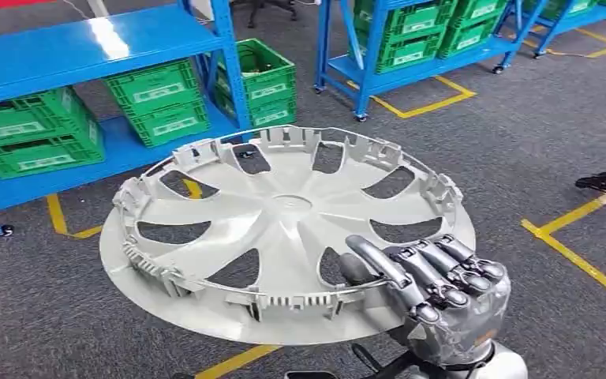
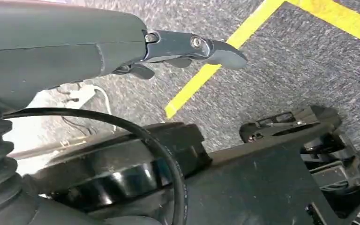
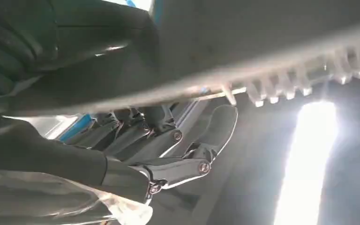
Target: Take the parts from the cabinet and place them on the table.
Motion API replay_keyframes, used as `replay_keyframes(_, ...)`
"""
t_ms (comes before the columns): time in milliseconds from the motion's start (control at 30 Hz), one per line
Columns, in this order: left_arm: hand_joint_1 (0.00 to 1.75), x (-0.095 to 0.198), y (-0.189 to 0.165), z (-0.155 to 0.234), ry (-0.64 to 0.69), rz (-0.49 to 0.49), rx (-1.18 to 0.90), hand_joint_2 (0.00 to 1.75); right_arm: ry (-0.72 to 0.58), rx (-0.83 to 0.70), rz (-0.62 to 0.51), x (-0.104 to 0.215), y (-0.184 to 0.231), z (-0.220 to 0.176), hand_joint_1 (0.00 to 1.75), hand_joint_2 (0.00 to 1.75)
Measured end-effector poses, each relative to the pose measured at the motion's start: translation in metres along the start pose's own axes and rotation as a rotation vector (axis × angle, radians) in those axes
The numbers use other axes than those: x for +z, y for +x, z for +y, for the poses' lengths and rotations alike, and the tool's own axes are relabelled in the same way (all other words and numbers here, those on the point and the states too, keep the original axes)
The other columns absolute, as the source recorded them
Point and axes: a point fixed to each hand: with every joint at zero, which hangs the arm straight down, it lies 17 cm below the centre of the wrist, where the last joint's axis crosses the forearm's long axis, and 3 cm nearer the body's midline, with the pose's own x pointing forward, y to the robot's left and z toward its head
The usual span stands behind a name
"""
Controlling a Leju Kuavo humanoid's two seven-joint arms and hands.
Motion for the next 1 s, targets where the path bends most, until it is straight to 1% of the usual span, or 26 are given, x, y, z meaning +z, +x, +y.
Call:
replay_keyframes(467, 0.00, -0.0004, 0.0065, 0.0041, 0.007, 0.001, -0.007, 1.75, -0.010, 0.016, -0.024, -0.0027, 0.0010, -0.0024, 1.75, 1.75)
replay_keyframes(633, 0.00, -0.0005, 0.0003, 0.0033, 0.006, 0.010, -0.018, 1.75, -0.017, 0.031, -0.030, -0.0047, -0.0001, -0.0047, 1.75, 1.75)
replay_keyframes(767, 0.00, 0.0002, 0.0055, 0.0006, 0.000, 0.002, -0.022, 1.75, -0.017, 0.038, -0.029, -0.0044, -0.0011, -0.0067, 1.75, 1.75)
replay_keyframes(1000, 0.00, 0.0002, 0.0012, -0.0004, -0.008, 0.008, -0.032, 1.75, -0.014, 0.050, -0.045, -0.0037, -0.0007, -0.0067, 1.75, 1.75)
